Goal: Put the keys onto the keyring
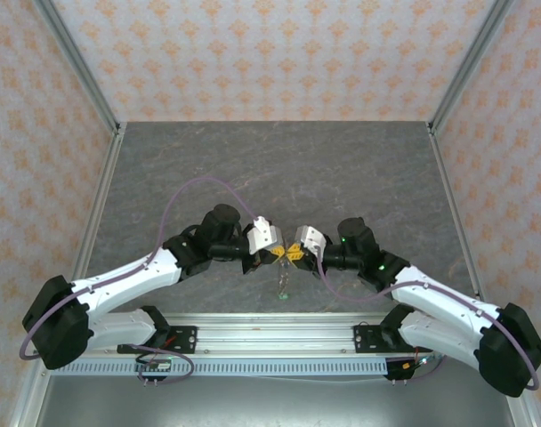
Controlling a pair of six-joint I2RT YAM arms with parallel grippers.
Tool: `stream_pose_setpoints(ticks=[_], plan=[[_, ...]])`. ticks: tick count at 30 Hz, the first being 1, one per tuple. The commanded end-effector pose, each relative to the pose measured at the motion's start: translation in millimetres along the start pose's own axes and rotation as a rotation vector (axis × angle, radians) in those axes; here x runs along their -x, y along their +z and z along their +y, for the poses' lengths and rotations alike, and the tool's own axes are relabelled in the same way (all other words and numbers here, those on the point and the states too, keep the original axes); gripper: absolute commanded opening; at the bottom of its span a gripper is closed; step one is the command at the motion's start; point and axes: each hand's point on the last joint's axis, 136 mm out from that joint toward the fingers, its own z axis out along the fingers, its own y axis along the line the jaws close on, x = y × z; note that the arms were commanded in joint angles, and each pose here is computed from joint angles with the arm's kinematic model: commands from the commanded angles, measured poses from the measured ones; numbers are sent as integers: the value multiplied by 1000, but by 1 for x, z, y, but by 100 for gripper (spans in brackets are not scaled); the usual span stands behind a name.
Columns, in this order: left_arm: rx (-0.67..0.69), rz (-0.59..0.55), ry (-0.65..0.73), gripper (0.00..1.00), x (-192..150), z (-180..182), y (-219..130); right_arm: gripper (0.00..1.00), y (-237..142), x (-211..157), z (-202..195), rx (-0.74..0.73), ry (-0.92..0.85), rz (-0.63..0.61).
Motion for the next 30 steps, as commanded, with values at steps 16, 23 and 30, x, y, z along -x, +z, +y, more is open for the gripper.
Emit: stream_pose_setpoints(ticks=[16, 23, 30], plan=[[-8, -83, 40, 0, 24, -5, -9, 21, -15, 33, -3, -49, -32, -138], [-11, -90, 42, 0, 27, -5, -9, 16, -9, 34, -4, -30, -37, -126], [-27, -87, 38, 0, 24, -7, -7, 9, -3, 40, -5, -13, -32, -153]])
